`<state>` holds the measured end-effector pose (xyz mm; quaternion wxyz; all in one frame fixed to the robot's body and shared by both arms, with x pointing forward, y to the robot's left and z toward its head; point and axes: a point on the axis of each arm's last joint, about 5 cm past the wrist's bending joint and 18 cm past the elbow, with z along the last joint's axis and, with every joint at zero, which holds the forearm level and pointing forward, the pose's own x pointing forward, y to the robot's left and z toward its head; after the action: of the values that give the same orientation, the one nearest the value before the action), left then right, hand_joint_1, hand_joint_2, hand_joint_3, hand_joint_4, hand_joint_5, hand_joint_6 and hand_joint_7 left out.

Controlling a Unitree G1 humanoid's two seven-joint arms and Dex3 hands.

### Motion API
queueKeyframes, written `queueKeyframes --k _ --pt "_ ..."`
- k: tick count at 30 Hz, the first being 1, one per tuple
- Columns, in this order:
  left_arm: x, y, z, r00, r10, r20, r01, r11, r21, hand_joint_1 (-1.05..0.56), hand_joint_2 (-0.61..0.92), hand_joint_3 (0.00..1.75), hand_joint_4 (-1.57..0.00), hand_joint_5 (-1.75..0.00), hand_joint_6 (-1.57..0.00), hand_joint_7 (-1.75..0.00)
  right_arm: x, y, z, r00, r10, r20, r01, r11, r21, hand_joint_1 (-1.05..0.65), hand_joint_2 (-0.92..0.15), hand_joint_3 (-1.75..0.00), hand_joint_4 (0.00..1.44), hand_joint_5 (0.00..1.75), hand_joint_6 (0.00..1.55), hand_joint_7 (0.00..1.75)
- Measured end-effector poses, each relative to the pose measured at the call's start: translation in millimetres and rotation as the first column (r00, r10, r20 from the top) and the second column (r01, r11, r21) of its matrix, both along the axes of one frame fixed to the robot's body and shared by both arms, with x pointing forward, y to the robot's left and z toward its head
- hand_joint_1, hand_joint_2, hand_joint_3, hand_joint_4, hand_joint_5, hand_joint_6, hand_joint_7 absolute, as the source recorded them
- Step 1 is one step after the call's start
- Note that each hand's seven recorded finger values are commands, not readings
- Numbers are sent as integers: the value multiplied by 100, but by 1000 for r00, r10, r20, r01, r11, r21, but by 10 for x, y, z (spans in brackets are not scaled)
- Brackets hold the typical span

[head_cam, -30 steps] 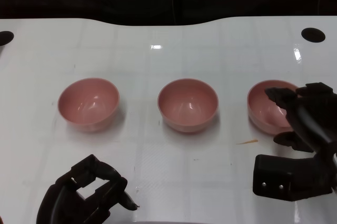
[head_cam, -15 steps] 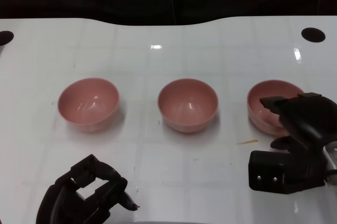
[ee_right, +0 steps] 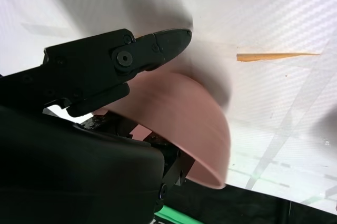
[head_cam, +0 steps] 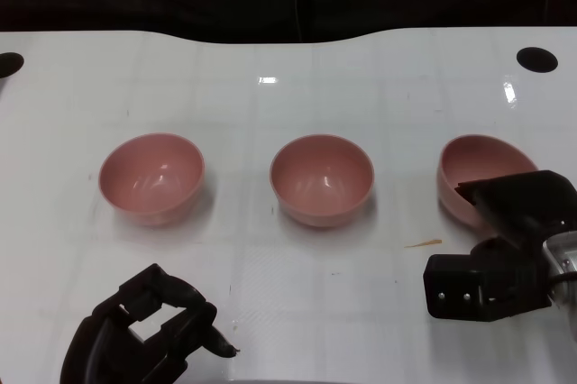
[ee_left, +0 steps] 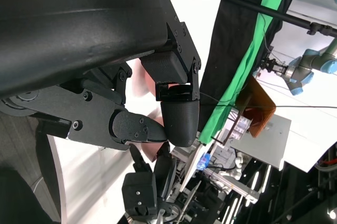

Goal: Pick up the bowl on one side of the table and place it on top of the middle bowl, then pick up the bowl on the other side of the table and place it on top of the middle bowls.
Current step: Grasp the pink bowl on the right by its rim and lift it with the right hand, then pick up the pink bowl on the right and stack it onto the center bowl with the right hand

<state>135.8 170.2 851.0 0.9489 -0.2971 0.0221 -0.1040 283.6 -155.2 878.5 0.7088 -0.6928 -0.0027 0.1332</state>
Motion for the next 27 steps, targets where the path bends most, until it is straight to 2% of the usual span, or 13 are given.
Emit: queueKeyframes --k 3,6,7,11,12,13,14,15,17,21,23,25,27 --pt "-4 2 -2 1000 1 -2 -1 1000 0 -33 92 11 -92 -126 -92 -106 37 3 -34 1000 13 24 -13 1000 -1 -33 -92 -1 78 107 85 2" --pt "-11 4 -5 1000 1 -4 -1 1000 1 -33 92 13 -92 -126 -91 -106 79 -9 -62 998 32 57 -31 999 -8 -29 -92 0 78 122 92 3" --pt "-12 4 -6 1000 1 -4 -1 1000 1 -33 92 13 -92 -126 -91 -106 85 -18 -76 997 35 69 -35 999 -4 -26 -91 0 74 141 100 5" --pt "-18 5 -9 1000 2 -6 -2 1000 1 -33 92 12 -92 -127 -91 -106 99 -52 -116 994 40 103 -42 999 10 -24 -90 0 70 156 106 6" --pt "-19 4 -9 1000 2 -6 -2 1000 1 -33 92 13 -91 -126 -91 -106 97 -60 -127 992 42 121 -45 999 22 -23 -90 -8 80 165 111 39" --pt "-22 3 -10 1000 2 -7 -2 1000 1 -33 92 14 -91 -126 -91 -105 86 -69 -148 986 49 156 -56 998 36 -23 -89 -14 87 171 85 119" --pt "-27 2 -13 1000 2 -8 -2 1000 2 -33 92 14 -91 -126 -91 -105 73 -74 -168 979 57 193 -67 997 46 -22 -88 -16 88 173 76 146" --pt "-30 0 -15 1000 1 -9 -1 1000 2 -33 92 14 -91 -126 -92 -105 64 -77 -182 972 62 227 -76 996 52 -22 -88 -17 89 174 71 160" --pt "-29 -5 -10 1000 -2 -7 2 1000 3 -33 92 14 -92 -126 -92 -105 54 -76 -199 960 70 273 -87 995 50 -22 -88 -19 90 174 67 172" --pt "-24 -10 2 1000 -5 0 5 1000 3 -33 92 13 -92 -125 -93 -104 60 -59 -182 935 79 347 -110 992 68 -21 -87 -21 91 175 67 174" --pt "-22 -13 4 1000 -6 1 6 1000 2 -32 92 14 -91 -125 -93 -103 72 -39 -146 917 89 388 -135 987 92 -21 -61 -74 91 175 67 175" --pt "-21 -15 4 1000 -7 1 7 1000 2 -33 92 14 -91 -125 -92 -102 85 -13 -104 903 101 418 -161 981 111 -20 -51 -94 91 175 68 175" --pt "-20 -16 5 1000 -7 1 7 1000 2 -33 92 14 -91 -125 -92 -103 84 8 -70 890 113 441 -190 973 134 -19 -49 -98 92 175 69 175"
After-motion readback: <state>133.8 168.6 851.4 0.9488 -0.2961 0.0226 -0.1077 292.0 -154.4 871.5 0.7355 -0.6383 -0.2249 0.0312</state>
